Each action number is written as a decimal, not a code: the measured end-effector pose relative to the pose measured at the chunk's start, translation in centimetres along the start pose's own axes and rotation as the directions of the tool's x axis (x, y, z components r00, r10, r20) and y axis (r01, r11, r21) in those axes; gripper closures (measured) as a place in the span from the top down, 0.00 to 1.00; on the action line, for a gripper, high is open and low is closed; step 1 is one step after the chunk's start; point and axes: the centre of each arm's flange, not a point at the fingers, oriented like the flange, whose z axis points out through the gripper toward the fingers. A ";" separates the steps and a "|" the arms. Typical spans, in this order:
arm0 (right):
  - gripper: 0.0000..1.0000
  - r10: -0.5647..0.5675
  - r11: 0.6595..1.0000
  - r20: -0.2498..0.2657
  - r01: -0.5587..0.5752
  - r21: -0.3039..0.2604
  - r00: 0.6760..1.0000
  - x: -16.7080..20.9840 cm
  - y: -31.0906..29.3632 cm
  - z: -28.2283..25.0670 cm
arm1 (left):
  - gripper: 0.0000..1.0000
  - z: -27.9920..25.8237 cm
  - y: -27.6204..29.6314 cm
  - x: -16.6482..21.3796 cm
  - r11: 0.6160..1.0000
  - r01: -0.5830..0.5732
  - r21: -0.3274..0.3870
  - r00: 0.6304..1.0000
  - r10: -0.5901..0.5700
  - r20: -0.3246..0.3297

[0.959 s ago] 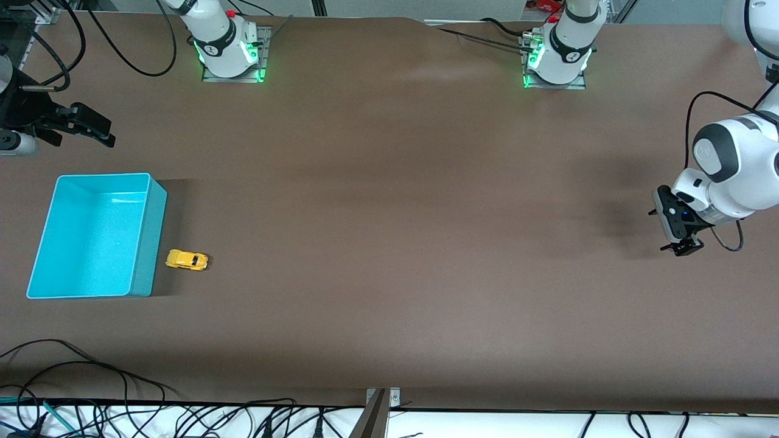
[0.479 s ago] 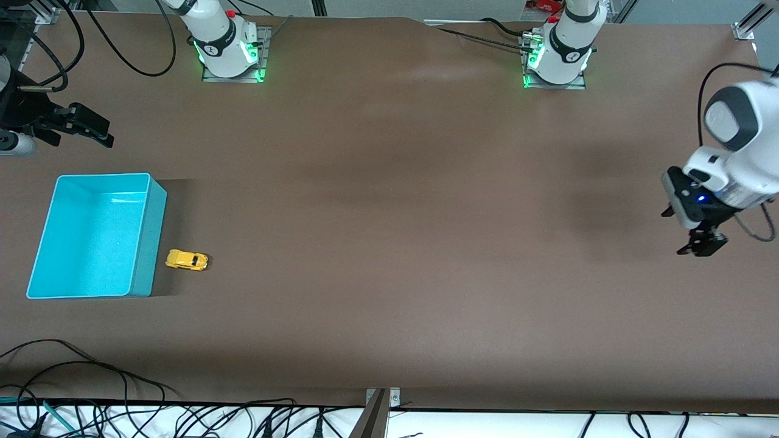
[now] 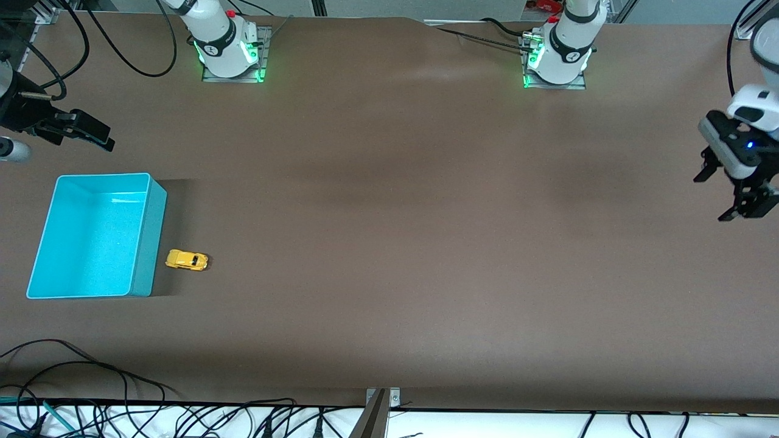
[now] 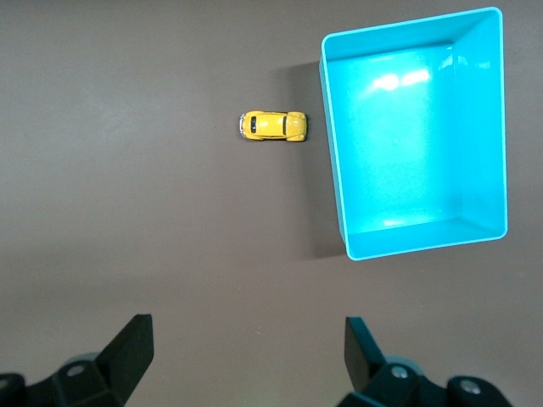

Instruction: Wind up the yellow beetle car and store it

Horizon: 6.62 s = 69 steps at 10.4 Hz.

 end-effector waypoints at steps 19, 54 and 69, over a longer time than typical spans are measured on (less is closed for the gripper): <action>1.00 0.954 0.299 0.021 -0.954 0.033 0.300 14.4 0.0 36.8 | 1.00 -10.8 3.4 9.0 0.373 0.927 -0.027 0.361 -0.871 0.334; 1.00 0.908 0.418 0.074 -0.883 -0.212 0.412 8.9 17.5 20.4 | 1.00 -10.4 3.7 8.9 0.220 0.975 0.030 0.192 -0.906 0.378; 1.00 -0.123 0.991 0.034 0.124 -0.044 0.992 0.4 1.9 0.8 | 1.00 -10.4 3.8 9.4 0.227 0.974 0.030 0.199 -0.904 0.378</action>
